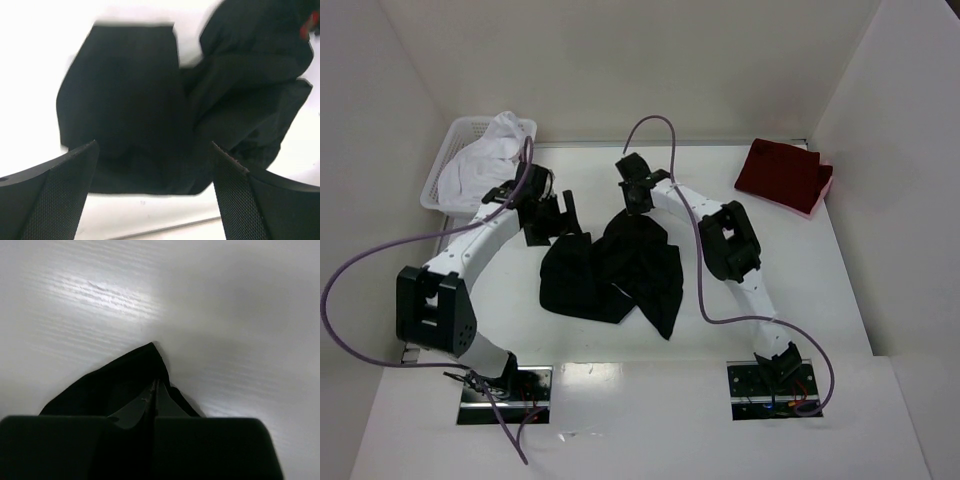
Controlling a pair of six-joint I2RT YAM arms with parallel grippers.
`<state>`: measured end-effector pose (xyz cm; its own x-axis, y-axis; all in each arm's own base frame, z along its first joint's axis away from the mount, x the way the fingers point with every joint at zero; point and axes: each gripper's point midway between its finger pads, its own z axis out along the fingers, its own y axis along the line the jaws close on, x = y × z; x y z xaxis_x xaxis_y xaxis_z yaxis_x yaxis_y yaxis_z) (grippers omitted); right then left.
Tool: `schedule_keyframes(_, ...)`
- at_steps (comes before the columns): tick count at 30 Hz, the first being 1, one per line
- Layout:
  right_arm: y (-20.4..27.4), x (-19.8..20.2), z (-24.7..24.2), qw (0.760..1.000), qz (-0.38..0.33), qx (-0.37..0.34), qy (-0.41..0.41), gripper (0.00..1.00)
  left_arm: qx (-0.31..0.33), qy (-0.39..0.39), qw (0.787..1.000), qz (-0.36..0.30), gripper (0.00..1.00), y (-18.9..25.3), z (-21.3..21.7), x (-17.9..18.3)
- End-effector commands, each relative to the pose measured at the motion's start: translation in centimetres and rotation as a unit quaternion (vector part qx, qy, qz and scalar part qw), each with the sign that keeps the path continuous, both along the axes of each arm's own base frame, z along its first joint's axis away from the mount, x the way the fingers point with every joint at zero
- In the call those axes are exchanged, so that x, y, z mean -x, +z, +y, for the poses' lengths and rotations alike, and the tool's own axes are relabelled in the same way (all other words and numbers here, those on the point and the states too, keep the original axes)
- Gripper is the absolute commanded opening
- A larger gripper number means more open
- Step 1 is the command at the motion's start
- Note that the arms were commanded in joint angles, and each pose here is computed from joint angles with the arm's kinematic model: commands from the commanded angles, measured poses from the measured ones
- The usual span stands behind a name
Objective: Fold and stack the t-shirts
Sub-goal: Flatten out the tshirt
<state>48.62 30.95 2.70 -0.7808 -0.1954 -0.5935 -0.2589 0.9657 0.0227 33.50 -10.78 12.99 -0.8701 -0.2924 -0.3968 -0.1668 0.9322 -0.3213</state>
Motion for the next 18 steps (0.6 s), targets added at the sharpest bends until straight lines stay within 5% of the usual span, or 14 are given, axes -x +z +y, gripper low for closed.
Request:
schedule_keyframes(1, 9.0, -1.0, 0.3, 0.994, -0.073, -0.081, -0.019, 0.0, -0.009, -0.054, 0.998, -0.029, 0.96, 0.3, -1.5, -3.4)
schedule_keyframes(9, 9.9, 2.9, -1.6, 0.993, -0.058, -0.098, -0.026, 0.0, -0.076, -0.091, 0.993, 0.011, 0.92, -4.1, -3.5, -5.9)
schedule_keyframes(18, 7.3, 5.5, -2.3, 0.994, -0.021, -0.104, -0.027, 0.0, -0.176, -0.04, 0.983, 0.031, 0.87, -7.2, -1.9, -7.4)
